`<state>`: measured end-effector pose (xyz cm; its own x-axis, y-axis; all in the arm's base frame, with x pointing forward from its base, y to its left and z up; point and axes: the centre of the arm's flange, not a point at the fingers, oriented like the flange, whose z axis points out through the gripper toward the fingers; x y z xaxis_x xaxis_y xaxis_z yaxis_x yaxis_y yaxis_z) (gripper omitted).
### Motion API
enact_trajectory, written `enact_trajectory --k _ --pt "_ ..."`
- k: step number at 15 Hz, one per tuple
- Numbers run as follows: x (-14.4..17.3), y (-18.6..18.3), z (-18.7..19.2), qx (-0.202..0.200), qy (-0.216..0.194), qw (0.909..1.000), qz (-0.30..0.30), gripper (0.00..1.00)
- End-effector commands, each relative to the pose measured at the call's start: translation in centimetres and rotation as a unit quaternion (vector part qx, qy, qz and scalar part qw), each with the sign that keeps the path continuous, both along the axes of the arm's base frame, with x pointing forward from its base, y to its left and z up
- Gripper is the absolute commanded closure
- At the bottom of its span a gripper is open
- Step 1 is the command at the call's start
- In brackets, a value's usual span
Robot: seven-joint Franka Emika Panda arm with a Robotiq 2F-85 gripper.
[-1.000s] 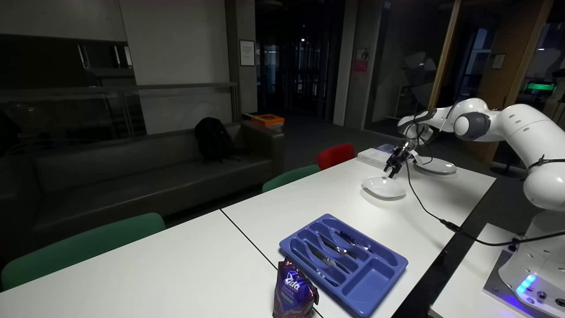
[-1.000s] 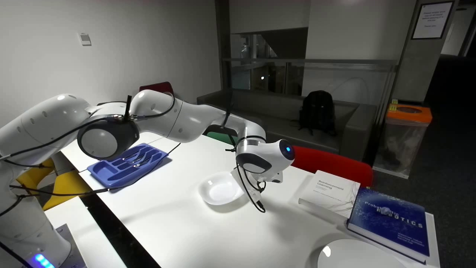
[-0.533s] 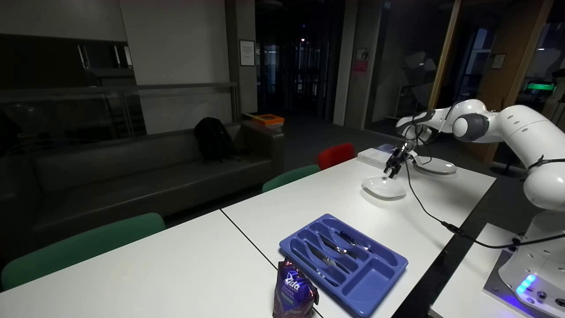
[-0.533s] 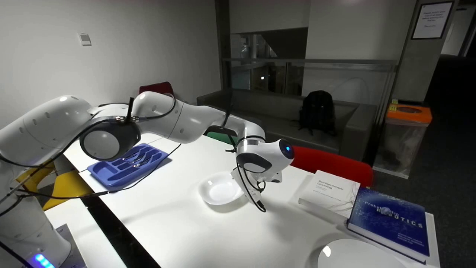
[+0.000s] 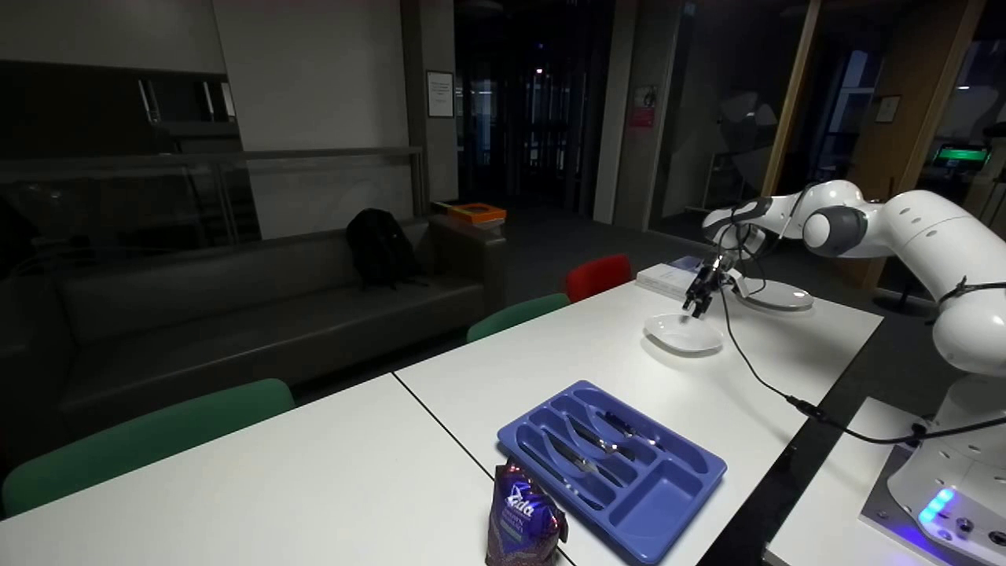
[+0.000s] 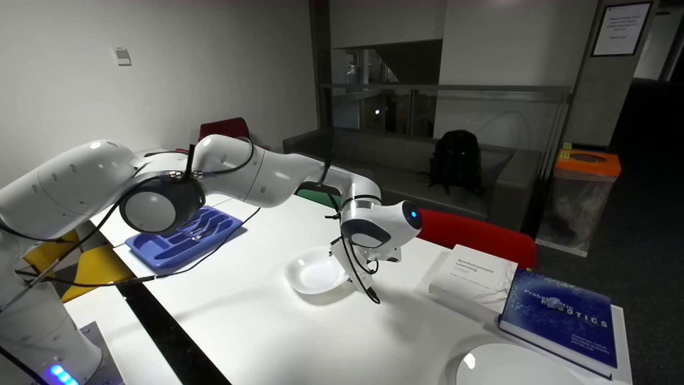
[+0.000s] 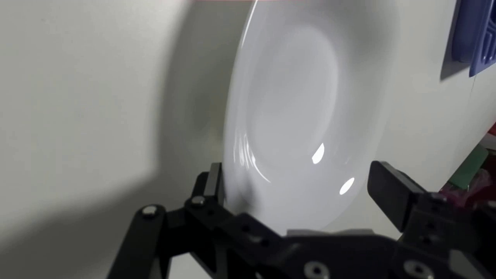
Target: Move the plate on the left to the left.
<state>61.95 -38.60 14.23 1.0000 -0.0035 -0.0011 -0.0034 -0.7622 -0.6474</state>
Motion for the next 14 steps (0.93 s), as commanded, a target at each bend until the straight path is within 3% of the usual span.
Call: enact_trajectory --k 1,14 --pt "1.26 -0.68 -0.18 0.010 0.002 0.9995 0.030 0.00" --pt "1.71 -0.19 -0.79 0.003 0.008 0.9989 0.046 0.00"
